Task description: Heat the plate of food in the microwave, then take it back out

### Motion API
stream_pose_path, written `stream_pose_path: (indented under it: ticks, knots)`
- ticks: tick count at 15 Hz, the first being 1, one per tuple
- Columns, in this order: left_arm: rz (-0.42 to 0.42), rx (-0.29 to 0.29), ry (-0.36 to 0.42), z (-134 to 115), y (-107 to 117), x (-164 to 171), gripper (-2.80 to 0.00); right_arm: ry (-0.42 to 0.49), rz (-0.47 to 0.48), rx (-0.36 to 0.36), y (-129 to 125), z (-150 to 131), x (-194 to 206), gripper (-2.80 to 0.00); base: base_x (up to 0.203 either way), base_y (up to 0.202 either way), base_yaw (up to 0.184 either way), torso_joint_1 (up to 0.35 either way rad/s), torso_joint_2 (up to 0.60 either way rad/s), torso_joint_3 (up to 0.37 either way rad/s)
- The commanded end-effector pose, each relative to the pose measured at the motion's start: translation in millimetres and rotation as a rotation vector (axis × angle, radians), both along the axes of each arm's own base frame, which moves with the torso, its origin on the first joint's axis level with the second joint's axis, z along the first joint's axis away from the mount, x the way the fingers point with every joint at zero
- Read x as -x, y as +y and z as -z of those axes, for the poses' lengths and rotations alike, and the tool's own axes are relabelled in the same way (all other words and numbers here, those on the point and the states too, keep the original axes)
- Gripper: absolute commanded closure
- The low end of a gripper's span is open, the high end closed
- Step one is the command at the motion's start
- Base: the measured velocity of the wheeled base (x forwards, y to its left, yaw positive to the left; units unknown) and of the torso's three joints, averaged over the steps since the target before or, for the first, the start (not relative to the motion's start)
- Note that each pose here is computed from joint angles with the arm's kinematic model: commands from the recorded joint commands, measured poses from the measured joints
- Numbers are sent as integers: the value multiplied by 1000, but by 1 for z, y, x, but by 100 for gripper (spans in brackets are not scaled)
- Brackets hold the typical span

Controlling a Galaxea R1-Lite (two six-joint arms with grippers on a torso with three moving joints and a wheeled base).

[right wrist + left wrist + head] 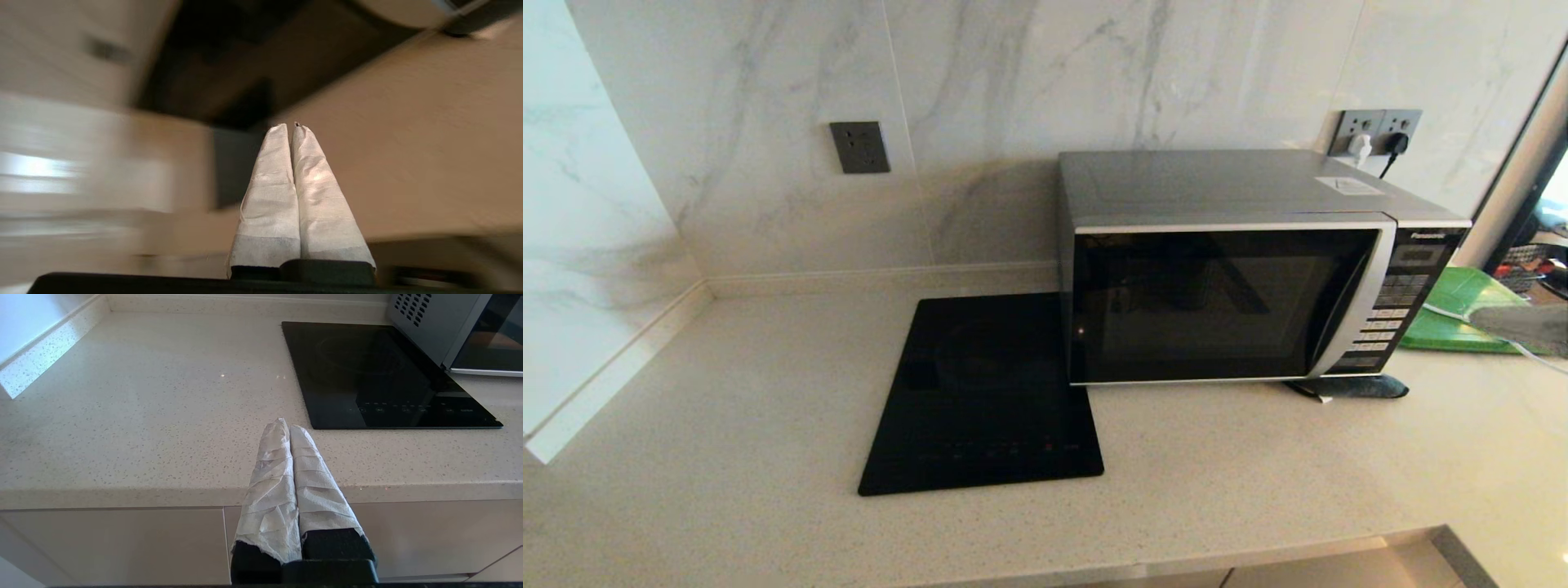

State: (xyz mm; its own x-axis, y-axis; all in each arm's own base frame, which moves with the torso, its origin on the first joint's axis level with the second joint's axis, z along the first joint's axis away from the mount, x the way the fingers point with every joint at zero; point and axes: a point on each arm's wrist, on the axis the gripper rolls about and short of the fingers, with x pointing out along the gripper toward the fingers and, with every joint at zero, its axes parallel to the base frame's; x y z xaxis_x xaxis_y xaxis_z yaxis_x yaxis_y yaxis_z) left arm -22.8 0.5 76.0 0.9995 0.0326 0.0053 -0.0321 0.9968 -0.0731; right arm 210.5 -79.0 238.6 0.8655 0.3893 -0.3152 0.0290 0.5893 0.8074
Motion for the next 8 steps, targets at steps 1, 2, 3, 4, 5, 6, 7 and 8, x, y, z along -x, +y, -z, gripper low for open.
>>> stream_pose_path:
  ticks: [1,2,3,4,5,6,7,8]
  knots:
    - [-1,1,1,0,0,0,0,-102,65,360,41,-14,55,0,0,0,0,0,0,0]
    - [-1,1,1,0,0,0,0,-116,93,465,52,-12,70,0,0,0,0,0,0,0]
    - [-1,1,1,0,0,0,0,-145,114,538,61,-12,87,0,0,0,0,0,0,0]
    - [-1,1,1,0,0,0,0,-185,130,581,68,-12,104,0,0,0,0,0,0,0]
    - [-1,1,1,0,0,0,0,-234,140,610,74,-12,123,0,0,0,0,0,0,0]
    - [-1,1,1,0,0,0,0,-282,149,630,78,-10,142,0,0,0,0,0,0,0]
    - [-1,1,1,0,0,0,0,-322,163,647,80,-5,159,0,0,0,0,0,0,0]
    - [-1,1,1,0,0,0,0,-359,178,671,80,4,175,0,0,0,0,0,0,0]
